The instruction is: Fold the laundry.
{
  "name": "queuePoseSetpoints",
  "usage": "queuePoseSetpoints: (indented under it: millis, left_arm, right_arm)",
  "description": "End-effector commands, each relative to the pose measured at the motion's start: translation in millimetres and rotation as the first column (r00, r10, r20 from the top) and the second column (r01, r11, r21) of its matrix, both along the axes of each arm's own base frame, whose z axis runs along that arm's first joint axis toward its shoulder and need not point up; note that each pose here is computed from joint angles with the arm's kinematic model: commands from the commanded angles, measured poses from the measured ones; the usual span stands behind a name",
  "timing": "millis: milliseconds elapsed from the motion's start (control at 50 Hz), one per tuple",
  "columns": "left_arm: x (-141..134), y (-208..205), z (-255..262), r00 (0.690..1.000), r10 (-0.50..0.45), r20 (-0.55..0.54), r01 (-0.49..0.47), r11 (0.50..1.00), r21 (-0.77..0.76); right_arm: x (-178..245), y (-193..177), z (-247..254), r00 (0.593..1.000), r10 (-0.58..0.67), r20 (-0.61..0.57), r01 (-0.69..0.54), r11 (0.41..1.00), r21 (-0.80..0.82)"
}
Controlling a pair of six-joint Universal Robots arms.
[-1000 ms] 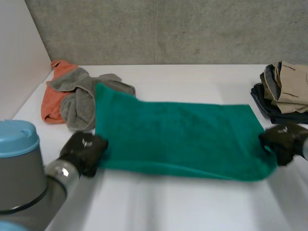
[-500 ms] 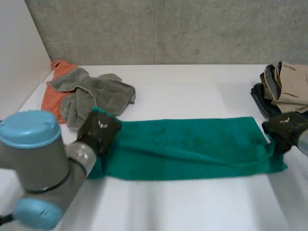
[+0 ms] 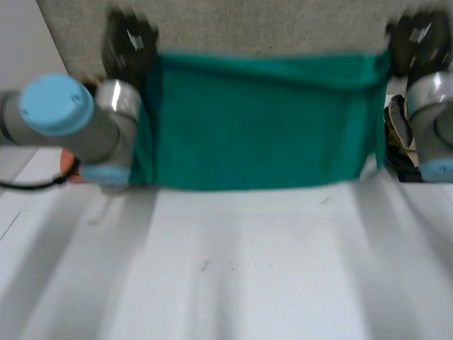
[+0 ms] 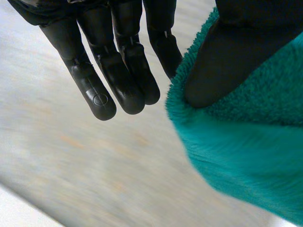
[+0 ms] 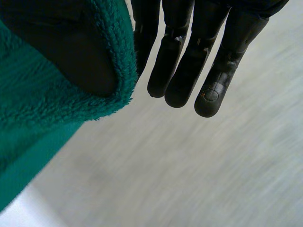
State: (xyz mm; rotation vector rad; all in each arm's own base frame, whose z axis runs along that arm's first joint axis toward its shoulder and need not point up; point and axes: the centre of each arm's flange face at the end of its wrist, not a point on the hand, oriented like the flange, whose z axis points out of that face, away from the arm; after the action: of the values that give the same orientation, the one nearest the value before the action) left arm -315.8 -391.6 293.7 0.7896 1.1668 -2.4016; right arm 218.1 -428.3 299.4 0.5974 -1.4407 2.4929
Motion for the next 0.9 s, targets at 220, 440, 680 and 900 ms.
queuePoseSetpoints:
  millis: [220,440,680,900]
  left_arm:
    - [24,39,19,0.968,-0.156,-0.198,0.164,0.986,0.022]
    - [31,83,-106,0.985,-0.145,-0.094,0.170,0.908,0.382]
    - [56,182,-154,0.967,-0.207,0.149,0.036,0.691,0.722]
    - [98,282,-146,0.881,-0.361,0.305,-0.210,0.278,0.937]
  right_arm:
    - [-8,19,31,0.985,0.037,0.169,-0.042,0.999,0.025]
    - [-7,45,-79,0.994,0.073,0.084,-0.103,0.898,0.428]
    - [-46,108,-125,0.975,0.120,-0.189,0.069,0.644,0.762]
    - [-93,177,-120,0.828,0.374,-0.418,0.280,0.371,0.885]
